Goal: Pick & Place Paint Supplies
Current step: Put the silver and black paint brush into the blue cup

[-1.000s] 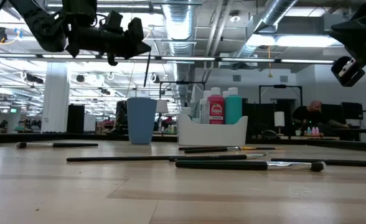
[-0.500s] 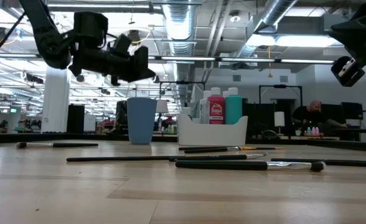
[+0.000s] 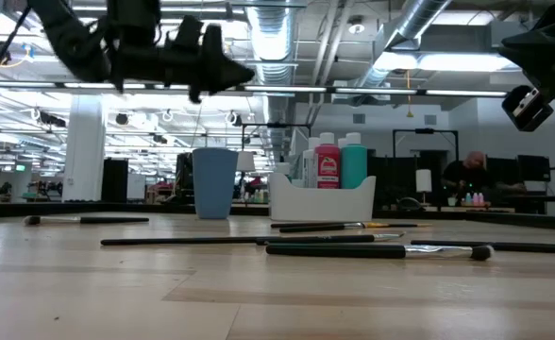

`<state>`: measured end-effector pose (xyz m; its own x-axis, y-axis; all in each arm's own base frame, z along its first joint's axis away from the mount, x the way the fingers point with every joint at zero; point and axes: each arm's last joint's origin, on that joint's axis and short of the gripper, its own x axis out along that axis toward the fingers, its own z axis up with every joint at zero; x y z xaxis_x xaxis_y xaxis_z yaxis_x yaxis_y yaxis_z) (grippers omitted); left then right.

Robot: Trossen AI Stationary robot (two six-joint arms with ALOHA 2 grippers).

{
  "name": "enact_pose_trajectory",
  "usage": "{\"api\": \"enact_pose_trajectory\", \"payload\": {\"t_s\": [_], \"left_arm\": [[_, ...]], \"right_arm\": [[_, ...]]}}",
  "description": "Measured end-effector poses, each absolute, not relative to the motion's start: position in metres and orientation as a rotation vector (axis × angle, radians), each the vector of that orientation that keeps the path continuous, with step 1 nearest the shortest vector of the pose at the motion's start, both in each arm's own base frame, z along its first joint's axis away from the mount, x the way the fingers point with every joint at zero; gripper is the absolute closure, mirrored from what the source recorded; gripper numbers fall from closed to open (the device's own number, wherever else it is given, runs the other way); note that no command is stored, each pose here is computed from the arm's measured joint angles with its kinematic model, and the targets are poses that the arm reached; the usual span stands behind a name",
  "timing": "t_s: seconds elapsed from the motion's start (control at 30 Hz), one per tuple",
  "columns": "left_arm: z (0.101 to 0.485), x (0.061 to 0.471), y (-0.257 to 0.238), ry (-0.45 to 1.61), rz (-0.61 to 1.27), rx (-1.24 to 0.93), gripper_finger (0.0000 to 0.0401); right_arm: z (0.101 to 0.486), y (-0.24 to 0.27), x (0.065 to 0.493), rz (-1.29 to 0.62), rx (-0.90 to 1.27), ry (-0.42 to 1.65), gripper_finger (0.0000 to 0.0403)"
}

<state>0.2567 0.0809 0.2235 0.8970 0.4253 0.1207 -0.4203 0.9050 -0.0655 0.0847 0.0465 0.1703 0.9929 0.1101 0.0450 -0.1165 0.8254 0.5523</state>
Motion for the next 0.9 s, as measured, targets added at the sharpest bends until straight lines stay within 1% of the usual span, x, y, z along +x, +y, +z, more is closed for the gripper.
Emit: {"api": "enact_pose_trajectory", "payload": {"t_s": [0.17, 0.3, 0.4, 0.53, 0.77, 0.9], "left_arm": [[0.243, 0.287, 0.055, 0.073, 0.335, -0.052, 0.0271], [0.254, 0.312, 0.046, 0.258, 0.321, -0.116, 0.0246], [0.254, 0.330, 0.048, 0.340, 0.324, -0.129, 0.0243], [0.245, 0.355, 0.049, 0.383, 0.277, -0.144, 0.0248], [0.207, 0.391, 0.052, 0.489, 0.214, -0.163, 0.0255], [0.186, 0.398, 0.051, 0.554, 0.203, -0.157, 0.0255]], "right_arm": [[0.170, 0.046, 0.085, 0.120, 0.588, -0.011, 0.0378], [0.170, 0.046, 0.085, 0.120, 0.588, -0.011, 0.0380], [0.170, 0.046, 0.085, 0.120, 0.587, -0.011, 0.0380], [0.170, 0.046, 0.085, 0.120, 0.588, -0.011, 0.0378], [0.170, 0.046, 0.085, 0.120, 0.587, -0.011, 0.0380], [0.170, 0.046, 0.085, 0.121, 0.588, -0.011, 0.0379]]}}
